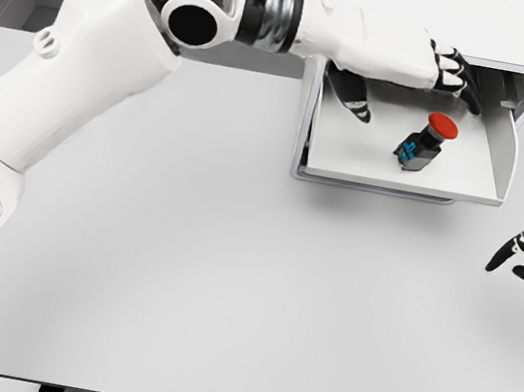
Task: Slide open multi-storey tabletop storage cabinets and put open load switch and slide close multi-storey tabletop storage cabinets
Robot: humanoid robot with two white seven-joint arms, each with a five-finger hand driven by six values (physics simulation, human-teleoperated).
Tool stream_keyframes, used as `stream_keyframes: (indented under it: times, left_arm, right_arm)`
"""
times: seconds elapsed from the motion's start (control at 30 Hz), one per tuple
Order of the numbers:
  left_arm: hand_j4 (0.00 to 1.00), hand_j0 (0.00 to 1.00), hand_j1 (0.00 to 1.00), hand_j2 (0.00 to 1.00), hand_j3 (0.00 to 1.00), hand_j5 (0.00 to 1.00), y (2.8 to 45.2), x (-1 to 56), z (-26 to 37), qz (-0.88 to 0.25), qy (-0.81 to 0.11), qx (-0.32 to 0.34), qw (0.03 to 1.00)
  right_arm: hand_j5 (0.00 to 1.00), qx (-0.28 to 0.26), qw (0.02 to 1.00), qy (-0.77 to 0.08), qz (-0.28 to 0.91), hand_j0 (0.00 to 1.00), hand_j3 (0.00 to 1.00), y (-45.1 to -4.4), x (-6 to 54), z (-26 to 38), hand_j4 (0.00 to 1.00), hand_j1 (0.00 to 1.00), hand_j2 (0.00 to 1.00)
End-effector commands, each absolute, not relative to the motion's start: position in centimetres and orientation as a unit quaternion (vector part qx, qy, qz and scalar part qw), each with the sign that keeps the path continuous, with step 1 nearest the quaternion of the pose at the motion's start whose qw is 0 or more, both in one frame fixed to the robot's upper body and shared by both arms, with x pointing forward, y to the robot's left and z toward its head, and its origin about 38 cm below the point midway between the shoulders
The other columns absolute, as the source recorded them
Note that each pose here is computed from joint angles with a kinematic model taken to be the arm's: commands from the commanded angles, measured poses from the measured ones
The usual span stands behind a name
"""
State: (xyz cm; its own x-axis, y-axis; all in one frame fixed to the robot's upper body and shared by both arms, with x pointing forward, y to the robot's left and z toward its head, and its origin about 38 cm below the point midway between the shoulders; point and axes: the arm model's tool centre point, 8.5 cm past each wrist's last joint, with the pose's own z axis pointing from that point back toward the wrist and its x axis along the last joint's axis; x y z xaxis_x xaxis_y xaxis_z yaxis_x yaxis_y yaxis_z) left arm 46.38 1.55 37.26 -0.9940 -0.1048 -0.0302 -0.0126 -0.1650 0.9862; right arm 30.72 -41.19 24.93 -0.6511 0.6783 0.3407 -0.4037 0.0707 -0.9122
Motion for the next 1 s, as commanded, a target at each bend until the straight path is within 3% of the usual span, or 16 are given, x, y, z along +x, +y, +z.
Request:
stream_keyframes:
  times: [0.0,0.1,0.2,0.3,0.43,0.57,0.97]
  left_arm:
    - [1.0,1.0,1.0,1.0,1.0,1.0,6.6,41.5,41.2,-0.734,-0.679,0.016,-0.018]
    - [1.0,1.0,1.0,1.0,1.0,1.0,16.5,38.6,43.1,-0.742,-0.669,0.032,0.019]
    - [1.0,1.0,1.0,1.0,1.0,1.0,27.4,38.9,39.7,-0.769,-0.612,0.092,0.157]
    - [1.0,1.0,1.0,1.0,1.0,1.0,31.7,39.2,32.8,-0.779,-0.568,0.067,0.257]
    - [1.0,1.0,1.0,1.0,1.0,1.0,31.3,39.2,29.4,-0.799,-0.538,0.063,0.261]
    - [1.0,1.0,1.0,1.0,1.0,1.0,29.3,39.8,29.3,-0.793,-0.555,0.053,0.244]
    - [1.0,1.0,1.0,1.0,1.0,1.0,29.9,39.5,28.3,-0.776,-0.573,0.05,0.259]
  right_arm:
    - [0.5,-0.093,0.406,-0.608,0.676,0.5,0.5,-40.5,30.6,23.9,0.5,0.5,0.5]
    - [0.5,-0.08,0.378,-0.604,0.697,0.5,0.5,-38.3,32.0,23.9,0.5,0.5,0.5]
    - [0.5,-0.075,0.378,-0.599,0.702,0.5,0.5,-38.0,32.0,23.4,0.5,0.5,0.5]
    - [0.5,-0.068,0.373,-0.598,0.706,0.5,0.5,-37.4,32.2,23.3,0.5,0.5,0.5]
    - [0.5,-0.053,0.362,-0.593,0.718,0.5,0.5,-35.9,32.7,22.5,0.5,0.5,0.5]
    - [0.5,-0.06,0.346,-0.591,0.726,0.5,0.5,-35.2,33.4,22.9,0.5,0.5,0.5]
    - [0.51,-0.084,0.331,-0.599,0.724,0.51,0.51,-34.2,36.4,23.4,0.51,0.51,0.51]
